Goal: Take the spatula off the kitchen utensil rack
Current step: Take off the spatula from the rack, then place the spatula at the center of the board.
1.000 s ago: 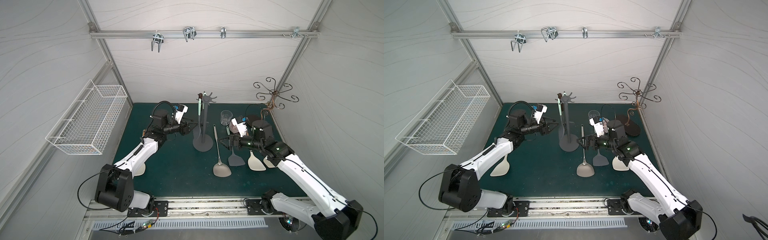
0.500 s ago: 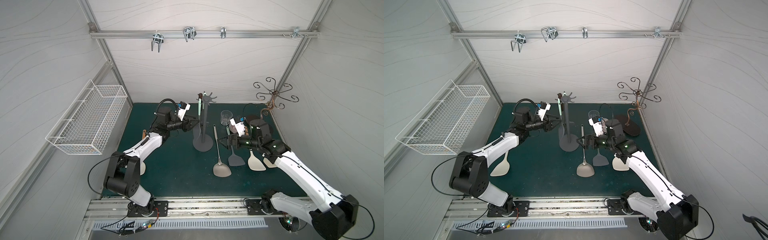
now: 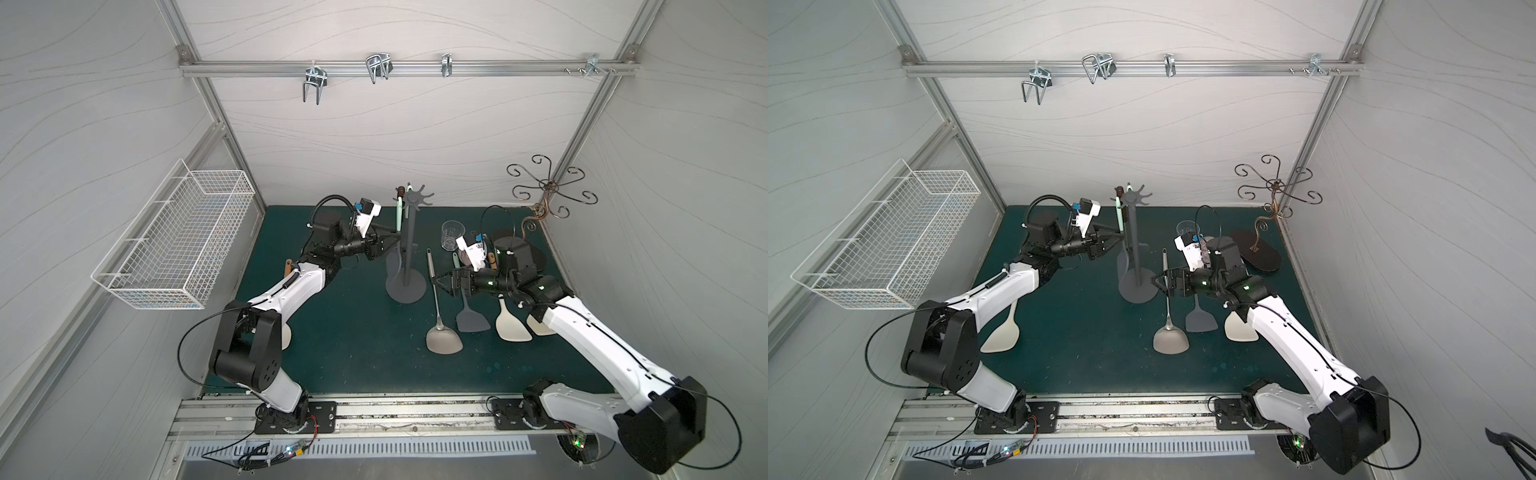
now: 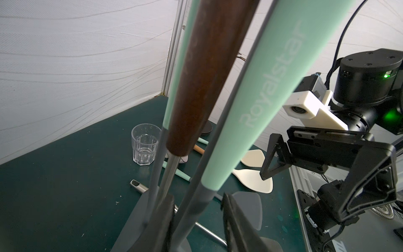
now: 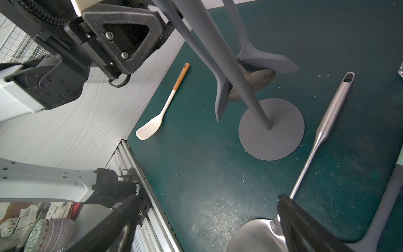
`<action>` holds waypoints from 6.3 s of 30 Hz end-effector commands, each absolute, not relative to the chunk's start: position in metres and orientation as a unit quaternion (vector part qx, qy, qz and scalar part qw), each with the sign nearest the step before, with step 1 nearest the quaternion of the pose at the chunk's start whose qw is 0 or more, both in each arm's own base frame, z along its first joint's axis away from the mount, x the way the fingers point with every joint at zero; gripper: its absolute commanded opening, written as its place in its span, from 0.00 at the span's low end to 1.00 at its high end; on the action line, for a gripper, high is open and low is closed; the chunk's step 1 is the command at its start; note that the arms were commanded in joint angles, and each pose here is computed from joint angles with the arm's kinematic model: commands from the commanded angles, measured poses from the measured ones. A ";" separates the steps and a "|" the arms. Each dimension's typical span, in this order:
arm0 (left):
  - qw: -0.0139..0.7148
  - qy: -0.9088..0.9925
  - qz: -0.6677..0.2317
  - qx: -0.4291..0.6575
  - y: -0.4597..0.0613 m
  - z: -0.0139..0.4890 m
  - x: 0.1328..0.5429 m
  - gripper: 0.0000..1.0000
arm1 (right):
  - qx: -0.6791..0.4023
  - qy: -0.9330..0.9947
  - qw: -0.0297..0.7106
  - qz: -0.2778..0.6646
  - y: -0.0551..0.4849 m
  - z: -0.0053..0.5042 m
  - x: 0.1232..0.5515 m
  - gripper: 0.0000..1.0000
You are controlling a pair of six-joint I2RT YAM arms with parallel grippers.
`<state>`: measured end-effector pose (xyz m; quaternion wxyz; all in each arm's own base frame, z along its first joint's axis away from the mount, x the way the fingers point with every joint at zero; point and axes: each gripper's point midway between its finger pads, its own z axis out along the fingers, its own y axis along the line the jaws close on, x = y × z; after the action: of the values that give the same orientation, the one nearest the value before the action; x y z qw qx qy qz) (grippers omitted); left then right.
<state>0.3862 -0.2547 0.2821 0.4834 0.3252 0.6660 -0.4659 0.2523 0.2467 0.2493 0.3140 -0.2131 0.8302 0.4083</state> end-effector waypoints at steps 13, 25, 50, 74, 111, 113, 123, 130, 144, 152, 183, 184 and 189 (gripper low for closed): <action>0.491 0.631 -0.485 0.356 -0.274 0.295 0.383 0.41 | -0.225 0.812 0.328 0.426 0.254 0.263 0.260 0.99; 0.493 0.646 -0.467 0.347 -0.269 0.290 0.382 0.19 | -0.223 0.810 0.325 0.435 0.258 0.261 0.264 0.99; 0.545 0.697 -0.355 0.303 -0.225 0.302 0.341 0.01 | -0.219 0.796 0.321 0.463 0.259 0.268 0.252 0.99; 0.517 0.810 -0.268 0.068 -0.145 0.332 0.296 0.00 | -0.268 0.771 0.328 0.475 0.274 0.296 0.204 0.99; 0.217 0.976 -0.015 -0.023 -0.046 0.200 0.286 0.00 | -0.326 0.790 0.276 0.440 0.310 0.256 0.188 0.99; 0.200 0.979 0.005 -0.027 -0.040 0.192 0.290 0.00 | -0.326 0.793 0.274 0.436 0.308 0.250 0.187 0.99; 0.094 0.994 0.036 -0.030 -0.029 0.154 0.321 0.00 | -0.331 0.800 0.255 0.431 0.309 0.240 0.186 0.99; 0.029 0.998 0.057 -0.024 -0.025 0.126 0.336 0.00 | -0.318 0.802 0.265 0.431 0.306 0.235 0.187 0.99; -0.028 0.993 0.106 -0.045 0.002 0.073 0.359 0.00 | -0.314 0.792 0.245 0.464 0.314 0.217 0.181 0.99; -0.052 0.990 0.121 -0.051 0.005 0.048 0.366 0.00 | -0.319 0.791 0.249 0.459 0.310 0.215 0.179 0.99; -0.112 0.982 0.143 -0.042 0.015 0.011 0.354 0.00 | -0.316 0.793 0.236 0.464 0.313 0.213 0.179 0.99; -0.113 0.982 0.142 -0.042 0.014 0.010 0.354 0.00 | -0.316 0.792 0.236 0.465 0.313 0.214 0.178 0.99; -0.117 0.983 0.136 -0.043 0.012 0.011 0.352 0.04 | -0.316 0.793 0.231 0.466 0.313 0.213 0.177 0.99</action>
<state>0.3588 0.0120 0.0190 -0.0897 -0.0431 0.9852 0.1398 0.1790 0.3099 0.2078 0.2336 -0.3117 0.7995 0.4572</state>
